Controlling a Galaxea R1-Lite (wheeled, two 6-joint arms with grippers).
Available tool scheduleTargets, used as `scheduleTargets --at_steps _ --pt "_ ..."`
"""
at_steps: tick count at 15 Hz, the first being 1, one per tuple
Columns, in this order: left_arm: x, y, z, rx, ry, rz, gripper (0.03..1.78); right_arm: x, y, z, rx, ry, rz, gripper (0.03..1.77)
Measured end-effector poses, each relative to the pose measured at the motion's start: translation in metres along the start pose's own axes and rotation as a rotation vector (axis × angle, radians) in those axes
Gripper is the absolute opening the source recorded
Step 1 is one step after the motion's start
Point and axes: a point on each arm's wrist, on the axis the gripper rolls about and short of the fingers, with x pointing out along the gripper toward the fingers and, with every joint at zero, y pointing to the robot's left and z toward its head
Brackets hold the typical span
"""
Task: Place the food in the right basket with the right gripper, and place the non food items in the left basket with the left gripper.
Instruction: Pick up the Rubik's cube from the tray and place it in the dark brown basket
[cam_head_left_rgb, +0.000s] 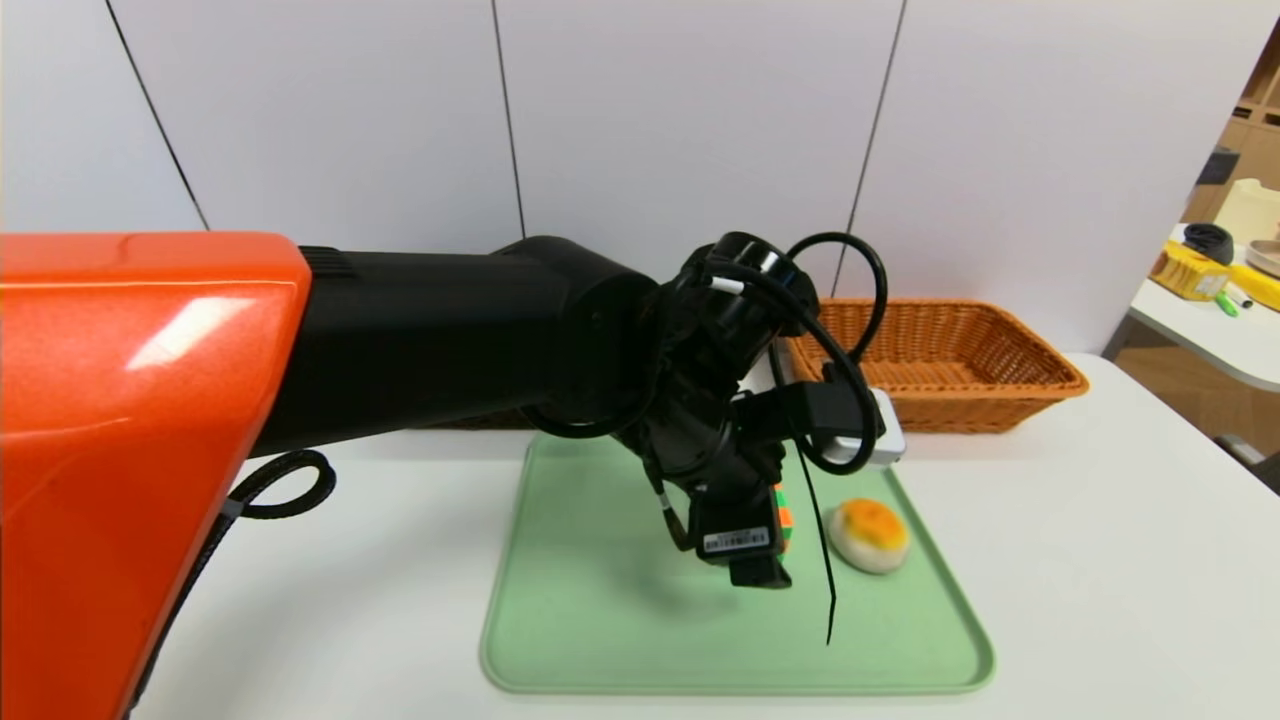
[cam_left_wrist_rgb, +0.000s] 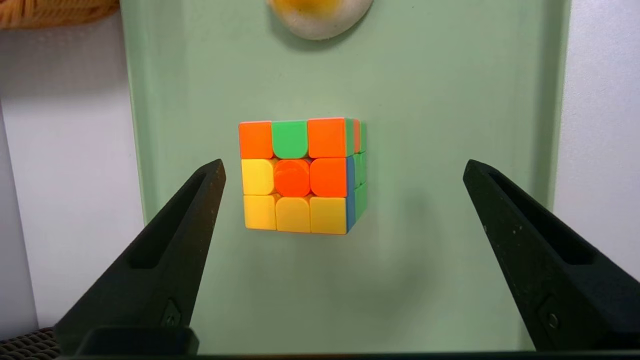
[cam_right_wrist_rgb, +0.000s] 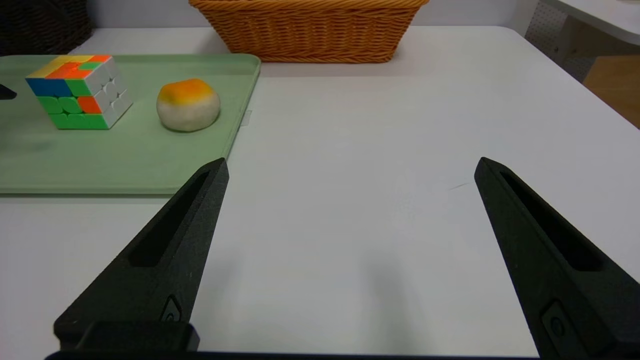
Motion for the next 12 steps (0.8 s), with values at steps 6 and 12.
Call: scheduleTargets --at_steps 6,12 --pt "0.012 0.010 -0.013 -0.034 -0.004 -0.035 1.69 0.000 0.000 0.000 0.000 0.000 0.000 1.70" --pt "0.016 0.018 -0.020 -0.065 -0.055 -0.089 1.69 0.000 0.000 0.000 0.000 0.000 0.000 1.70"
